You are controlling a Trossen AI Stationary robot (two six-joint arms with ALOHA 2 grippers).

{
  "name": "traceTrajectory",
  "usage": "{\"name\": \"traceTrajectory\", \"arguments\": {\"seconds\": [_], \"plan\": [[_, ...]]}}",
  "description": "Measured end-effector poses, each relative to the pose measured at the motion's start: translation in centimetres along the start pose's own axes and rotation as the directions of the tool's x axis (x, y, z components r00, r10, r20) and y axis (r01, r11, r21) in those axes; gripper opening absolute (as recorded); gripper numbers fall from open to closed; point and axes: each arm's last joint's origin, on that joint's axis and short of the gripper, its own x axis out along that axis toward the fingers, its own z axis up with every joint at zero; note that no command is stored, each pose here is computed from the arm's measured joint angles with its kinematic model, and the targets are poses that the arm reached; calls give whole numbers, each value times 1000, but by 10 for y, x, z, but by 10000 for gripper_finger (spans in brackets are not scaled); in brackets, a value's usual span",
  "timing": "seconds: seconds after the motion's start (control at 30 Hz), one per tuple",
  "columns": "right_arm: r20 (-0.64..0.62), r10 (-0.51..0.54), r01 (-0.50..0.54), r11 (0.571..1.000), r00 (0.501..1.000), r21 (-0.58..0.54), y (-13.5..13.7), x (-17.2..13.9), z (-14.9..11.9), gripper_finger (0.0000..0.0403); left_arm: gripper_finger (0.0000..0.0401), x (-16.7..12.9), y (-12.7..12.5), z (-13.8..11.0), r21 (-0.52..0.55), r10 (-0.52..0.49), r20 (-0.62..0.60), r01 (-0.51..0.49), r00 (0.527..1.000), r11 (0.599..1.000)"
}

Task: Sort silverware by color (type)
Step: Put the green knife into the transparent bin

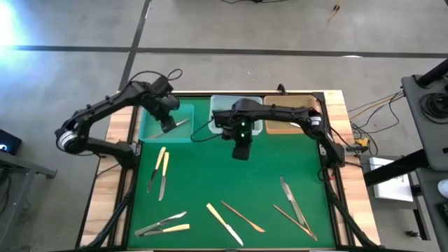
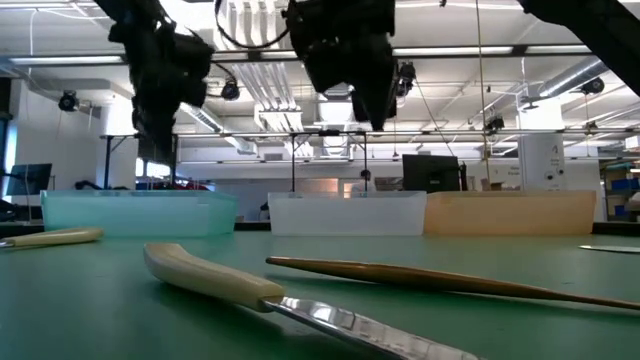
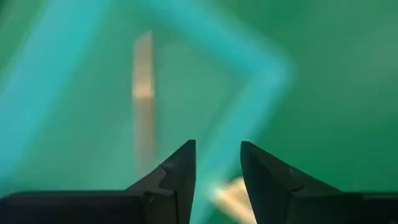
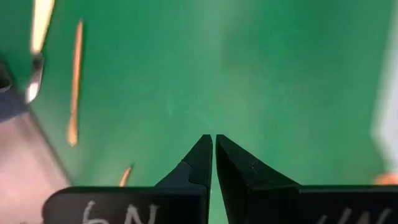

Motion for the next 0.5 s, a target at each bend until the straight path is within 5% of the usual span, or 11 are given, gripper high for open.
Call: {"name": "traceTrajectory", "arguments": {"seconds": [0.13, 0.37, 0.5], "plan": [[-70, 6, -5, 1000, 998, 15, 6, 10, -20, 13, 109, -28, -19, 5, 34, -226, 181, 223, 957, 974], [-213, 8, 22, 990, 977, 142, 12, 29, -85, 13, 109, -67, -47, -1, 122, -276, 384, 248, 881, 961], [-150, 64, -24, 967, 987, 255, 17, 47, -111, 13, 109, -77, -57, -2, 156, -309, 453, 267, 836, 951]]}}
